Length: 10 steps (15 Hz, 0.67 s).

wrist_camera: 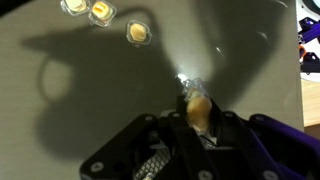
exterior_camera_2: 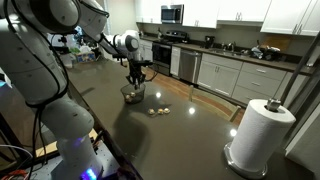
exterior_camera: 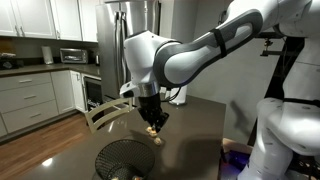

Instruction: Put one yellow object in the black basket

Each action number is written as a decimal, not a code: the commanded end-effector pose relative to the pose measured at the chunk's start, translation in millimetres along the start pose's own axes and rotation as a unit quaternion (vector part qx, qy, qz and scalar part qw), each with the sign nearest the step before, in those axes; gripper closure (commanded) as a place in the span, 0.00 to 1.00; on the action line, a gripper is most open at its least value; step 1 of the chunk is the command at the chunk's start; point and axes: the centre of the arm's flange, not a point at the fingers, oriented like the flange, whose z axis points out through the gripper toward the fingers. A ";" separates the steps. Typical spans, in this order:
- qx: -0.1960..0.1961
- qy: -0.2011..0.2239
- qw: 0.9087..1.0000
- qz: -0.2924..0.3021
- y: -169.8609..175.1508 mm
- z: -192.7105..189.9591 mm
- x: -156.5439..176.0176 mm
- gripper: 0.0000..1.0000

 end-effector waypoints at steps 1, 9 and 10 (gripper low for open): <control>0.013 0.030 0.999 -0.037 3.3 -12.1 3.7 0.93; 0.038 0.107 0.990 -0.085 4.0 -27.6 14.5 0.93; 0.040 0.114 0.989 -0.090 4.2 -28.1 17.4 0.93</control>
